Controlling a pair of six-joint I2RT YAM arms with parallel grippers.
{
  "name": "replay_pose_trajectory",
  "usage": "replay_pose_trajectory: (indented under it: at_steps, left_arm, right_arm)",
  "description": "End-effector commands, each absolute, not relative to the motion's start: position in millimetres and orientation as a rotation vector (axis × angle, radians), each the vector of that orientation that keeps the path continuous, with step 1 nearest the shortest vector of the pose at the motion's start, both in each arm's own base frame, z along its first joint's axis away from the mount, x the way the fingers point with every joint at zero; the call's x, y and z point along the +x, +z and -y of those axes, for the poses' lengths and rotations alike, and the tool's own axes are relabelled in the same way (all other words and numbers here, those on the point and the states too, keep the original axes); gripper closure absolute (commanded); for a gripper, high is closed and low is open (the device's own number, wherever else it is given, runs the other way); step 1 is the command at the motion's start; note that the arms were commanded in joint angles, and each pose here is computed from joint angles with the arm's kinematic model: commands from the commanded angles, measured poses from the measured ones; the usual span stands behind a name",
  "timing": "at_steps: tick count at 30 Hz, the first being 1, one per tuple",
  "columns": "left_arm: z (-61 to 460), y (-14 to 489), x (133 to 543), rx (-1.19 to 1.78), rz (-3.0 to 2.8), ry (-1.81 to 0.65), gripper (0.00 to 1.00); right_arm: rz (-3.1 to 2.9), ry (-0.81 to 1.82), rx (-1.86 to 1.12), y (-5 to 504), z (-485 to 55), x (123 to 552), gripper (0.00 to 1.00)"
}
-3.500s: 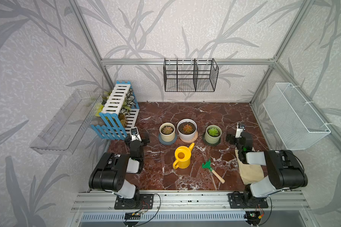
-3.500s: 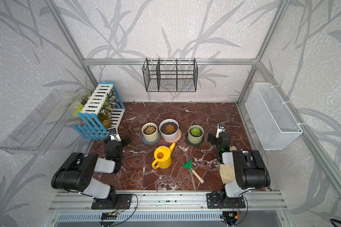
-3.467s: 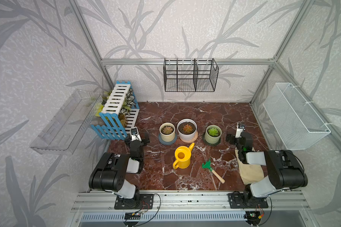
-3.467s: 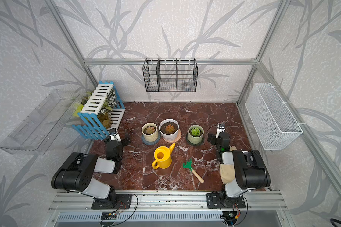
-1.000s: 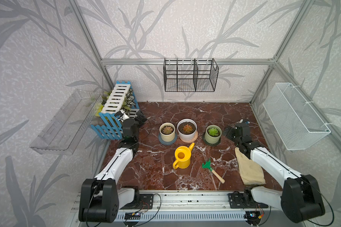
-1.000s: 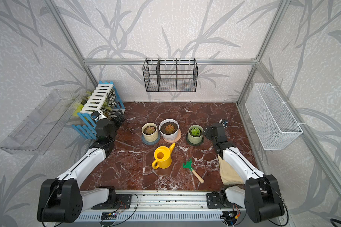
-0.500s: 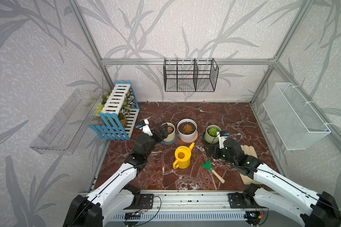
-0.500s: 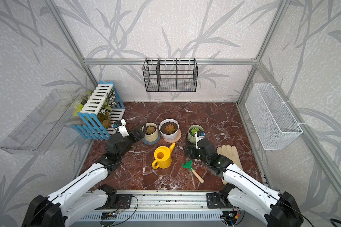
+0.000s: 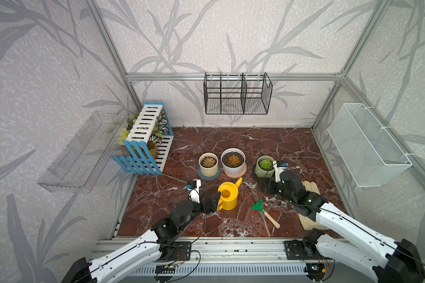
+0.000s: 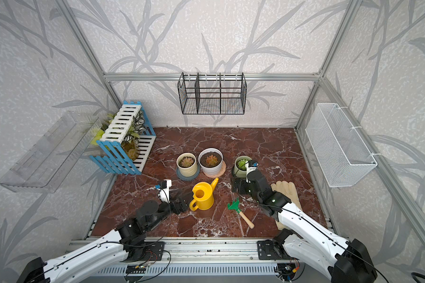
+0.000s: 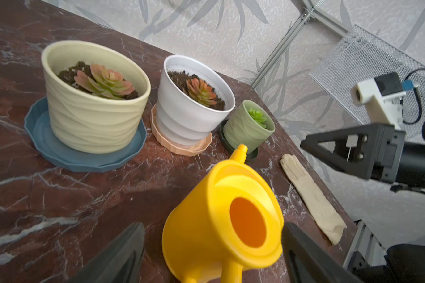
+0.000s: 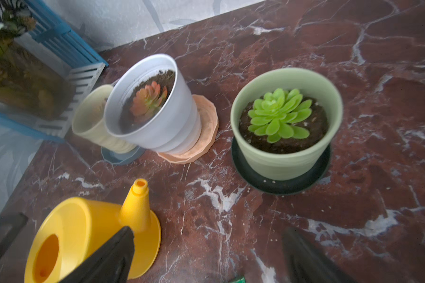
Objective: Water the succulent around the soil edge
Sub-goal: Pick up the watering can from the center of the board.
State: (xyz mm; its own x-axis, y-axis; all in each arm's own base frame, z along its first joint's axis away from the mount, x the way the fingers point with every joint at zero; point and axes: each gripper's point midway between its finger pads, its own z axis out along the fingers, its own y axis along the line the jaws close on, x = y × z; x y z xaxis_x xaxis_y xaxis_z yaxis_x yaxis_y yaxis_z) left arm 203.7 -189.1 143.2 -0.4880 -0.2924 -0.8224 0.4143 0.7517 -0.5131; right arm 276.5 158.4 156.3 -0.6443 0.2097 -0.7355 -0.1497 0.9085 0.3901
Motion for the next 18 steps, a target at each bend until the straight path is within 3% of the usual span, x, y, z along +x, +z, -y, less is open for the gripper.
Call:
replay_pose_trajectory:
  at_steps: [1, 6, 12, 15, 18]
  left_arm:
    - [182.1, 144.0, 200.0, 0.123, -1.867, -0.763, 0.13]
    - [186.8, 135.3, 187.9, 0.212, -1.915, -0.731, 0.26]
    - [199.3, 125.5, 176.7, 0.315, -1.948, -0.719, 0.49]
    - [206.6, 122.0, 172.9, 0.365, -1.968, -0.707, 0.49]
    - [215.1, 115.7, 166.5, 0.424, -1.992, -0.703, 0.42]
  right_arm:
    - [-2.184, 0.567, 0.15, 163.7, -141.1, 291.2, 0.04]
    - [-2.17, 0.567, 0.239, 163.9, -118.6, 301.8, 0.05]
    - [-2.154, 0.587, 0.279, 163.4, -110.2, 305.3, 0.05]
    - [-2.151, 0.599, 0.284, 165.0, -109.9, 306.7, 0.05]
    - [-2.144, 0.609, 0.285, 167.5, -110.5, 307.0, 0.05]
